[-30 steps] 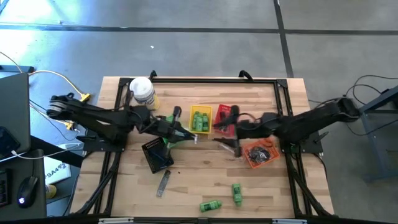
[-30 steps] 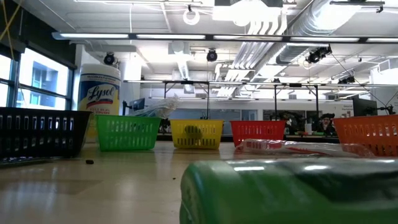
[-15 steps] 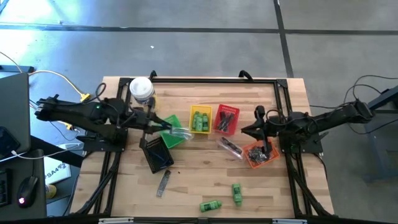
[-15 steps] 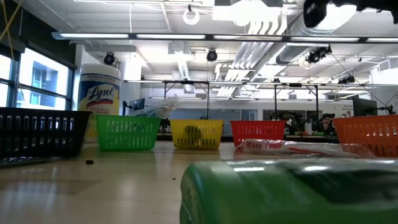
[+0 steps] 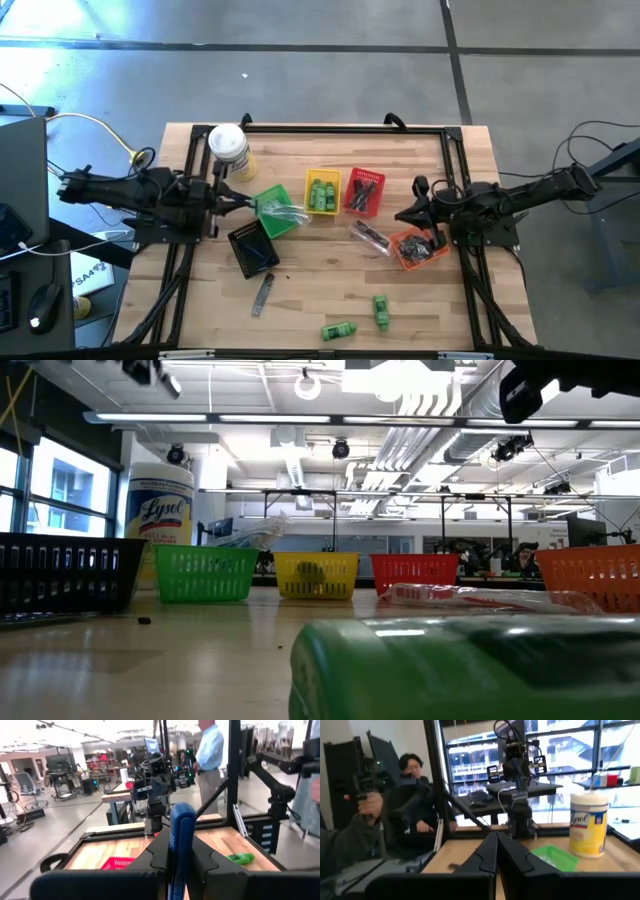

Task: Pick & Place Travel size toiletries
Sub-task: Put the blue razor into the black bin

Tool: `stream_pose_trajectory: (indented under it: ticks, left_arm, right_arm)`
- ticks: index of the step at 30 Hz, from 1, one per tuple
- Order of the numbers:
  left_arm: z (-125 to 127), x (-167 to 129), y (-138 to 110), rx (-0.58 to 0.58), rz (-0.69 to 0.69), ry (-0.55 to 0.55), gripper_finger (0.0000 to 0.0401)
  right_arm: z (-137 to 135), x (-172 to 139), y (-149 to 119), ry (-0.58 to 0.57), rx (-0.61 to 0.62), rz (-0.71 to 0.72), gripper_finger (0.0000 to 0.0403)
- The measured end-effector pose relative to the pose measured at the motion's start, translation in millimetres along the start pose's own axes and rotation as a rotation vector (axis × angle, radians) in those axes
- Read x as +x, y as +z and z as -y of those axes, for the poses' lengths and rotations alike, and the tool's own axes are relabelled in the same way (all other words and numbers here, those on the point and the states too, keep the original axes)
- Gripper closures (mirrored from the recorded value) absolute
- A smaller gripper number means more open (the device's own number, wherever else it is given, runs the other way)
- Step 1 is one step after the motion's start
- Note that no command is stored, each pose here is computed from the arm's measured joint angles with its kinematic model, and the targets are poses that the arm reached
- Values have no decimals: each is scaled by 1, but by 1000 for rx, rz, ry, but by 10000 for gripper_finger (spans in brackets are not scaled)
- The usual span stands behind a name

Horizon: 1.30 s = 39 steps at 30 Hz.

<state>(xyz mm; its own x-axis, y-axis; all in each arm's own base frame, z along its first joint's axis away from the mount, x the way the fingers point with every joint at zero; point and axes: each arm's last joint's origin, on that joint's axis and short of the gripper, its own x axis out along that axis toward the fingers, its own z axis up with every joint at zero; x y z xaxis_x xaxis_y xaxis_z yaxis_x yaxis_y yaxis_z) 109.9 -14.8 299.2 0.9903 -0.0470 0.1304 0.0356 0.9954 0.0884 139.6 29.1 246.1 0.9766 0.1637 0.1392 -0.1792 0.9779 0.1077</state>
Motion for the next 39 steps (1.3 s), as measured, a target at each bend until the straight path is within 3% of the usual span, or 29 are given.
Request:
stream_pose_trajectory:
  ticks: [6, 14, 23, 30, 39]
  left_arm:
    - [2, -22, -42, -19, 63, 20, 379]
    - [1, -39, -68, -19, 74, 49, 380]
    - [3, -36, -86, -5, -21, 52, 380]
    - [5, -33, -102, 3, -60, 44, 380]
    - [7, -33, -103, -3, -44, -10, 380]
  right_arm:
    - [1, -5, -6, -5, 6, -74, 401]
    - [3, -20, -10, -34, -1, -20, 401]
    - [8, -39, -34, -71, 14, 90, 401]
    - [9, -45, -47, -73, 12, 103, 401]
    - [10, -45, -51, -71, 10, 82, 401]
